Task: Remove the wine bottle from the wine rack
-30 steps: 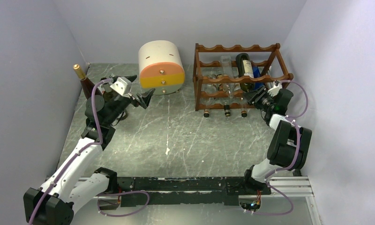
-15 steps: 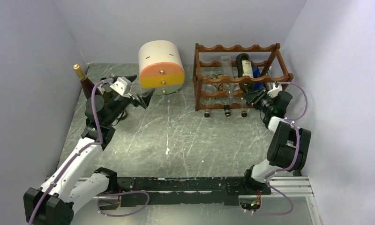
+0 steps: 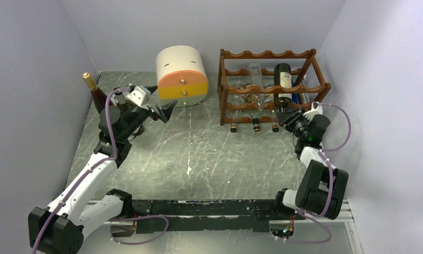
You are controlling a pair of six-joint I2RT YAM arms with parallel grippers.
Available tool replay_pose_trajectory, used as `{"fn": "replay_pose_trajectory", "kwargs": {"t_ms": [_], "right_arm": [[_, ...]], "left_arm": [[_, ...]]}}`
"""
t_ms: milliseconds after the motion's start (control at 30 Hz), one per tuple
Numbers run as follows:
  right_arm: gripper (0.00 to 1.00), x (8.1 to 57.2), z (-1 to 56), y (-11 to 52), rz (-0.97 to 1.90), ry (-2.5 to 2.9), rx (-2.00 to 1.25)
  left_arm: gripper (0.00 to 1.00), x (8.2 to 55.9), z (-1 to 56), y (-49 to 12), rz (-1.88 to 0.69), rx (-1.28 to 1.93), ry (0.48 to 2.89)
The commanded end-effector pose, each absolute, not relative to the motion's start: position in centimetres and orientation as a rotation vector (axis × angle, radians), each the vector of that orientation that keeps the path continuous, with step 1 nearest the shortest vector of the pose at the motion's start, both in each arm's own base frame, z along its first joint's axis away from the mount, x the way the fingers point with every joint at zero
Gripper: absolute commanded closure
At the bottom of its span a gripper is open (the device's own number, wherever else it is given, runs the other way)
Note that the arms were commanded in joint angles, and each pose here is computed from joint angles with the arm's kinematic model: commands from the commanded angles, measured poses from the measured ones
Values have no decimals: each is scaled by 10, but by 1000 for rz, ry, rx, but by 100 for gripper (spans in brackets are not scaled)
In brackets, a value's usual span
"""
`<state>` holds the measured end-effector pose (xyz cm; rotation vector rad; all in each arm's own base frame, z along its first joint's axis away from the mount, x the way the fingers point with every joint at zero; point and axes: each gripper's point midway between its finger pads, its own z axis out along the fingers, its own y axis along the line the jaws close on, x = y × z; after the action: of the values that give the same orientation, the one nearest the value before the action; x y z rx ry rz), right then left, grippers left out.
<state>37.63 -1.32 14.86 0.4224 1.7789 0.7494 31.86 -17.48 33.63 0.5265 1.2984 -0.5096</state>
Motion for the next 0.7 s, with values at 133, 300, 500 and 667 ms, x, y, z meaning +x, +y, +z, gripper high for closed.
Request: {"fn": "replay_pose_trajectory", "kwargs": {"t_ms": [133, 300, 500, 667], "right_arm": [[100, 336, 158, 3, 741, 1840, 433], [100, 314, 156, 1, 680, 1897, 507], [100, 289, 156, -8, 559, 1967, 603], [100, 267, 157, -16, 466, 2012, 701]], "left_arm": [[2, 300, 353, -189, -546, 561, 1218], [2, 293, 357, -195, -560, 570, 1203], [2, 289, 361, -198, -584, 570, 1194], [1, 288, 361, -195, -563, 551, 1186]]}}
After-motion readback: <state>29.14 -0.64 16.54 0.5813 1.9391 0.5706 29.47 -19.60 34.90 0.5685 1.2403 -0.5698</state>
